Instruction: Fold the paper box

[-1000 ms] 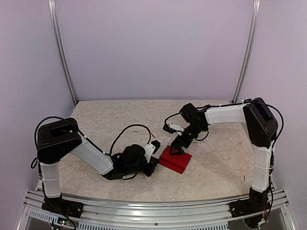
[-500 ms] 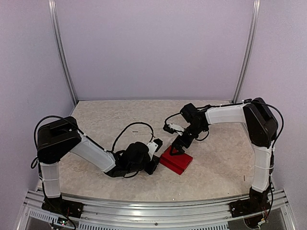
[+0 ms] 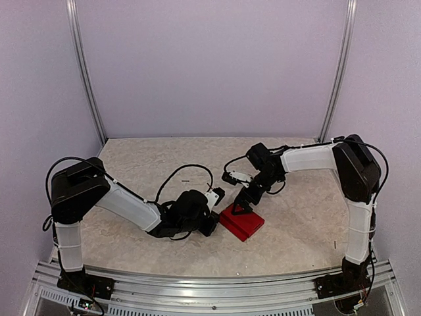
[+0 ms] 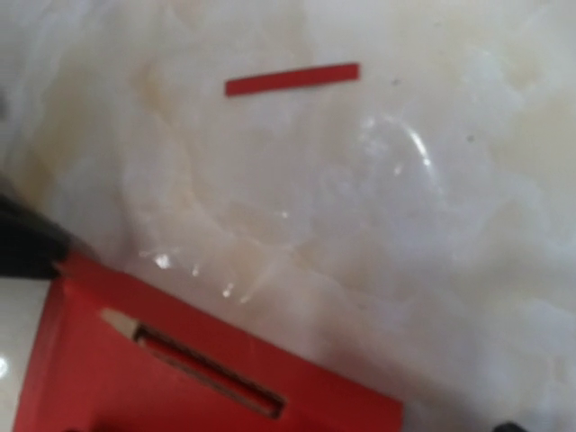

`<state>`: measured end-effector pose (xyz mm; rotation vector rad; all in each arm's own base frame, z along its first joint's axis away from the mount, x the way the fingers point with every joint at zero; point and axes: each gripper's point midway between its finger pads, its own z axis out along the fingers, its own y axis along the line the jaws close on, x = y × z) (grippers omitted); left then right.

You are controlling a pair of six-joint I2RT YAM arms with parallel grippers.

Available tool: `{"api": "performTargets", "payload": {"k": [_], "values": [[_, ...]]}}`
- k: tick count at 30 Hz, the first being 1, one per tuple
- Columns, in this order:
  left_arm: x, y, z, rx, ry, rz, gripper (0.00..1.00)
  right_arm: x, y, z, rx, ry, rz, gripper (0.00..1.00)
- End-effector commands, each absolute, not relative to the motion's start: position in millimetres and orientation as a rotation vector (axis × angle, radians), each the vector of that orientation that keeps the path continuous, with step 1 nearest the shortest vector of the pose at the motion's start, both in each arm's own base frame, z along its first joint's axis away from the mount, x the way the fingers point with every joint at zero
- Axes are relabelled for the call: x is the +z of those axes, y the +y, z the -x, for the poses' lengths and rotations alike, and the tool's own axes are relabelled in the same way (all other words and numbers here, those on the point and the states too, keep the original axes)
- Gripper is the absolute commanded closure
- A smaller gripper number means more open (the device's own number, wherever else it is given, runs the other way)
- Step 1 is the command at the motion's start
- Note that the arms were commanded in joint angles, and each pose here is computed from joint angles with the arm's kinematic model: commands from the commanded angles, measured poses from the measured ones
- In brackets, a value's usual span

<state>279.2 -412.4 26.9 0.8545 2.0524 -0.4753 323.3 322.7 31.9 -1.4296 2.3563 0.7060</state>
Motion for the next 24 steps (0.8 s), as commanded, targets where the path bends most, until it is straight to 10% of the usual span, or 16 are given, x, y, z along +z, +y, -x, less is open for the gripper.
{"api": "performTargets", "payload": {"k": [1, 24], "values": [[26, -414, -280, -0.468, 2.052, -0.889, 1.00, -12, 307, -287, 0.709, 2.548, 1.476, 0.02], [23, -413, -256, -0.410, 1.956, -0.948, 1.00, -16, 301, -294, 0.754, 2.596, 1.413, 0.03]]}}
